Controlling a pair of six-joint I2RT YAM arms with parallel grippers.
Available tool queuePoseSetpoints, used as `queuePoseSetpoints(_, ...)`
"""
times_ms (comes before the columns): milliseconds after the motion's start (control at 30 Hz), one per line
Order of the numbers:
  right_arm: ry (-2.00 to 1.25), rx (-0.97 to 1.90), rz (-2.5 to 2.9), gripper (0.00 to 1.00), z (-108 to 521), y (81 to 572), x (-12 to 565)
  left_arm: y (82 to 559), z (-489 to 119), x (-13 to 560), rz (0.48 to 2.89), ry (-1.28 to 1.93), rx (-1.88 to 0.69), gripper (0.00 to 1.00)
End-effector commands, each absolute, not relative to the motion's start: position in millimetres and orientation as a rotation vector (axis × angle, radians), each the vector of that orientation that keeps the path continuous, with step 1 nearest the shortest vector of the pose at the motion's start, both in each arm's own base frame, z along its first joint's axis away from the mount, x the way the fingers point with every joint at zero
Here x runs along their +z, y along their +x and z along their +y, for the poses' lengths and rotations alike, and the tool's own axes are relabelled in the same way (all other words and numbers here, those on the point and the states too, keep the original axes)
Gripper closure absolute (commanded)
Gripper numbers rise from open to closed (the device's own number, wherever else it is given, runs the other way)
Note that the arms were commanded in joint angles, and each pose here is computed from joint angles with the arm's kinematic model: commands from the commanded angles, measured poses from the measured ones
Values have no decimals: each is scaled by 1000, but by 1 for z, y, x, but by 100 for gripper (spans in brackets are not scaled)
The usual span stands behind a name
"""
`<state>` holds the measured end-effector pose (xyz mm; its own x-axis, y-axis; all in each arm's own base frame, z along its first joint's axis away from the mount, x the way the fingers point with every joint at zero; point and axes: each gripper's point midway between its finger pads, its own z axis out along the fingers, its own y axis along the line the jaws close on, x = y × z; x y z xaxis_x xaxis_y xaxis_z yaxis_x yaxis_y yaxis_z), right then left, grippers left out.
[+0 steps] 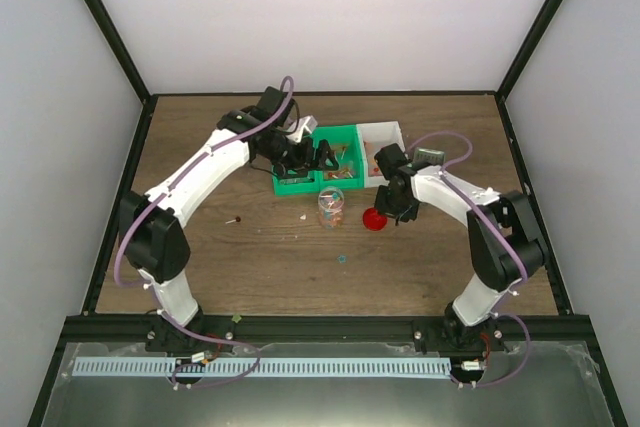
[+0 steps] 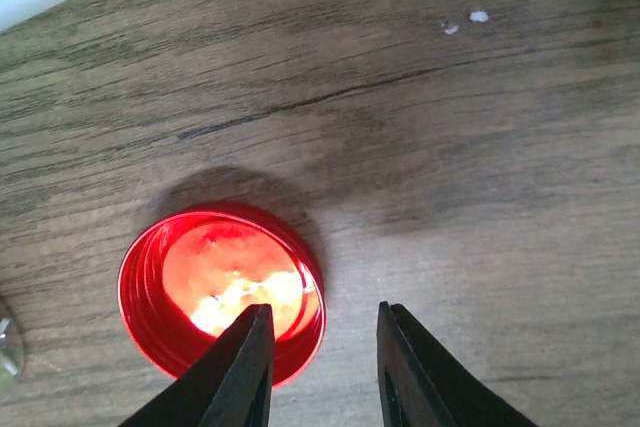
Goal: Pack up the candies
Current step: Pick up the bottle lid at the center of the board.
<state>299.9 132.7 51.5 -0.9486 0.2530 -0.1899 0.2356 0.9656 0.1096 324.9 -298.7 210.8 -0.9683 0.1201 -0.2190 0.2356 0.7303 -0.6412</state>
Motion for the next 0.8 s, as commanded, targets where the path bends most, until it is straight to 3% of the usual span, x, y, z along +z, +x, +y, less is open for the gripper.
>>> queuePoseSetpoints(0, 322, 108, 2889, 69, 137, 318, 52, 327, -288, 224, 2731, 269, -1022, 0)
queuePoseSetpoints(633, 292, 116, 2966, 84, 138, 302, 21, 338, -266, 217, 2737, 152, -991, 0)
queuePoseSetpoints(767, 295, 131, 2951, 97, 139, 304, 25, 341, -260, 217, 2727, 119, -990, 1)
